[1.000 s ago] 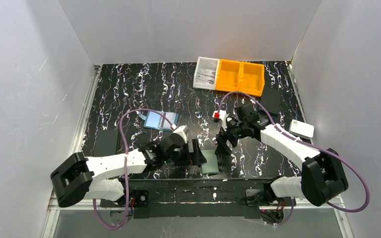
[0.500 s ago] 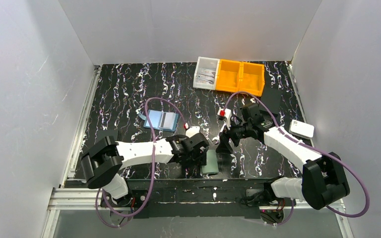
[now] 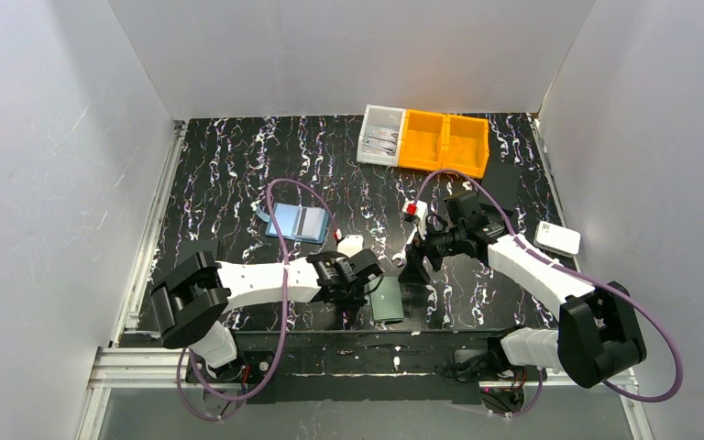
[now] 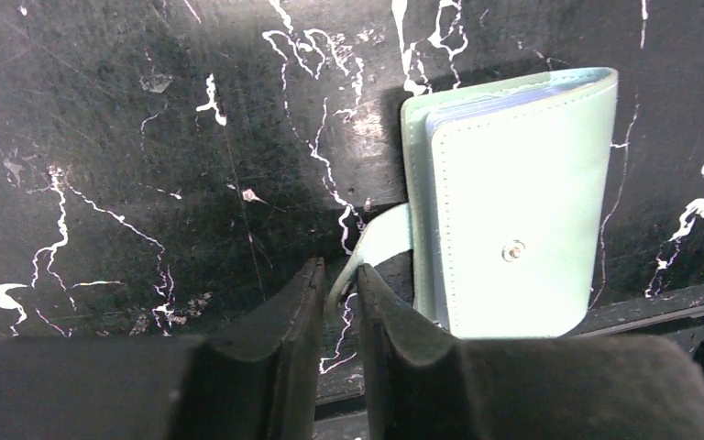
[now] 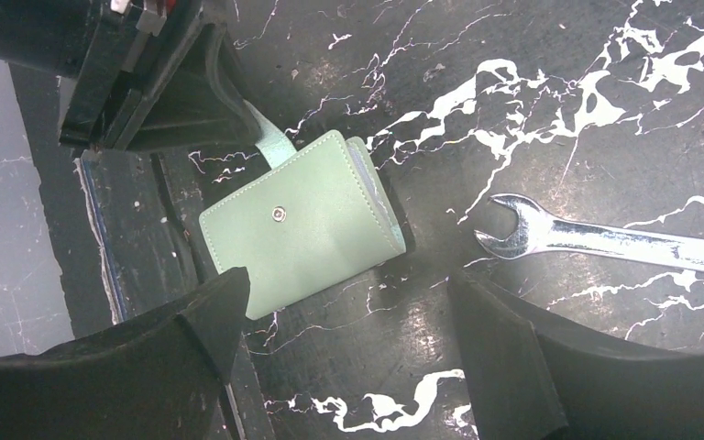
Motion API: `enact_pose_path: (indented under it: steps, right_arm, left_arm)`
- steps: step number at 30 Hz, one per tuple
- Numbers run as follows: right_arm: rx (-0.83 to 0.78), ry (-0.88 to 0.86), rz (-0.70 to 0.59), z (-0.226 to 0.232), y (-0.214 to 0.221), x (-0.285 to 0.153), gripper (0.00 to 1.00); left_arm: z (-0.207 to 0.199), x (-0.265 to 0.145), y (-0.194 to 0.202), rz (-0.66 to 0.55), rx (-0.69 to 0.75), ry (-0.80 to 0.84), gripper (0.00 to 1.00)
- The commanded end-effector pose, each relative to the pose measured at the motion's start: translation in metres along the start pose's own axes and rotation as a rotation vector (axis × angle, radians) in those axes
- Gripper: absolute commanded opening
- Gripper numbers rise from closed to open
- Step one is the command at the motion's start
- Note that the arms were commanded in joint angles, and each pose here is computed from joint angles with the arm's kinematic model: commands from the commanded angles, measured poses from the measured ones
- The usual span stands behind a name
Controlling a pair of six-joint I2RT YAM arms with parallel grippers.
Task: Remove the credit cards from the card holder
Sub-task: Open the card holder at the center of the board.
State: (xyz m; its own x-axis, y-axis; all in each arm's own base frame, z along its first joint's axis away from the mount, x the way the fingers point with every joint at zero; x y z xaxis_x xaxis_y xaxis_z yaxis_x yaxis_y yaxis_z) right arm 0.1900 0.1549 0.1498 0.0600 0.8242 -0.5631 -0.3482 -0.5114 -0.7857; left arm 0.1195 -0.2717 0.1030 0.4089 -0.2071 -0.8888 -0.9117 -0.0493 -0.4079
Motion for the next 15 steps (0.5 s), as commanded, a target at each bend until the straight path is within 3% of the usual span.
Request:
enact_pose_path:
  steps: [1,4,11,15]
  right_arm:
    - [-0.021,-0.027,-0.026,0.003,-0.006,-0.002,0.88]
    - [-0.028,-0.034,-0.012,0.005,-0.006,-0.002,0.88]
    - [-0.074,-0.056,0.041,0.015,-0.004,0.006,0.88]
    - [-0.059,-0.043,0.062,0.016,-0.008,0.011,0.88]
  left_arm:
    - [0.002,-0.004,-0.003,-0.047,-0.041,0.048,0.1]
    - [0.002,-0.003,-0.003,-0.059,-0.056,0.089,0.0]
    - [0.009,-0.004,-0.006,-0.105,-0.092,0.194,0.0]
    - [0.002,-0.017,-0.008,-0.168,-0.052,0.44,0.0]
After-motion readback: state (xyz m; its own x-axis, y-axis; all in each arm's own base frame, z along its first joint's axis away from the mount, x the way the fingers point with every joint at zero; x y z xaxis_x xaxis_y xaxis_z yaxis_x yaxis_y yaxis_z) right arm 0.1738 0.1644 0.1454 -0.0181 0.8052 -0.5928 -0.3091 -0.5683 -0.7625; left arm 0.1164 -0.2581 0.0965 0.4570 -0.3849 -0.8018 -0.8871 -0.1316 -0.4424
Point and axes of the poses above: each gripper's point midway between its finger pads, its own x axis out along the fingers, its own z axis along the line the jaws close on, y = z × x, the point moved 8 cm from there along -x, back along the fingers, and after that the axes turned 5 degrees about -x, right-handed, at the moved point
